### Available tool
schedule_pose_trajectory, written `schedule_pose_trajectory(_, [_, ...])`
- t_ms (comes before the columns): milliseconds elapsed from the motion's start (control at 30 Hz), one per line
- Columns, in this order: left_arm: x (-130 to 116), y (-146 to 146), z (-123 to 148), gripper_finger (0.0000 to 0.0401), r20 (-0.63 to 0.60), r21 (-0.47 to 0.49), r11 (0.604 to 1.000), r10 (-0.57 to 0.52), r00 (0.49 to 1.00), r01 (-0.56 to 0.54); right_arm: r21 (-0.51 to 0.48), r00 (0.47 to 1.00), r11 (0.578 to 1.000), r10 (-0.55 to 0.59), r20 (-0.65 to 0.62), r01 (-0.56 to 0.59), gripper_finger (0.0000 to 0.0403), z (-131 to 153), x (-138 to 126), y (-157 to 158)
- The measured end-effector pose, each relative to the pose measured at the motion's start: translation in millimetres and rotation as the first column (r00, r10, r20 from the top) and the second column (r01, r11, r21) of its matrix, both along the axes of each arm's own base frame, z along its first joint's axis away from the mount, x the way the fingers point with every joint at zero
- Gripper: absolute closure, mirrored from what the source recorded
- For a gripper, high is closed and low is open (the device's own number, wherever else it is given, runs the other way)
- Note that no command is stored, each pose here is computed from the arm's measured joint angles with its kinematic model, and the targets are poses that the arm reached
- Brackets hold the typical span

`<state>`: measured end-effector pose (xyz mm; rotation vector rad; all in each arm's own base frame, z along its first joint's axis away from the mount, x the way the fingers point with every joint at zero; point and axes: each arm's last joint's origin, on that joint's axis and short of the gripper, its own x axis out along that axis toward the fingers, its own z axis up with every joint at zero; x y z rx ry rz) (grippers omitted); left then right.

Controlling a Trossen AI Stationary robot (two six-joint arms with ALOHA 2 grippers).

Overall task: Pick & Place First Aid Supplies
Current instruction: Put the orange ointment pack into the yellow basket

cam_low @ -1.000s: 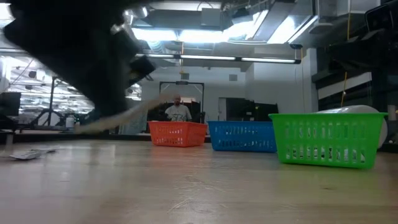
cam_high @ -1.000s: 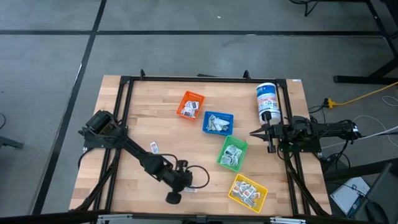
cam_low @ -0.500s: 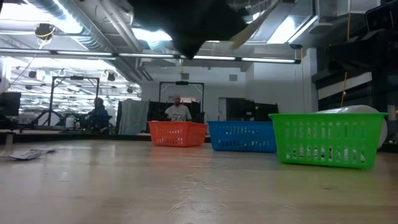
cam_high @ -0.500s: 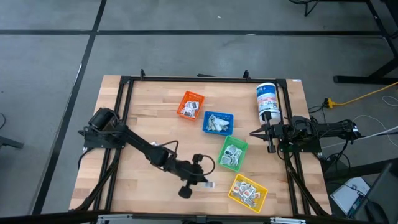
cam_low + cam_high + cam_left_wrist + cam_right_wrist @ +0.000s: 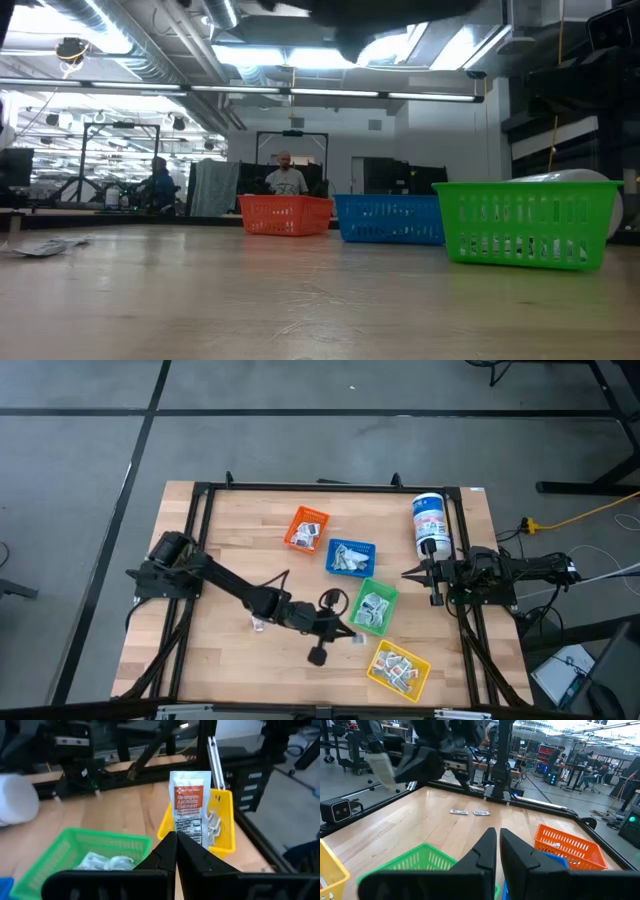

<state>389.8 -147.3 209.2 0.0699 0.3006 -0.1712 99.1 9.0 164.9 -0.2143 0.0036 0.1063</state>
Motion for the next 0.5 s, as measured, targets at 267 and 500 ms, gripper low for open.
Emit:
schedule_pose_trajectory(267, [45.5,-20.9,-13.5,0.0399,0.03,0.116,0.99,-0.09,0.995,0.086,0.0,1.0,1.0,0.0,0.0,0.0,0.0377,0.0,0.0,0.0])
schedule_pose_trajectory(500, [84.1,-29.4,-10.6,0.04,0.102,0.132,0.98,-0.161,0.982,0.147,0.0,1.0,1.0,0.0,0.0,0.0,0.0377,0.0,0.0,0.0])
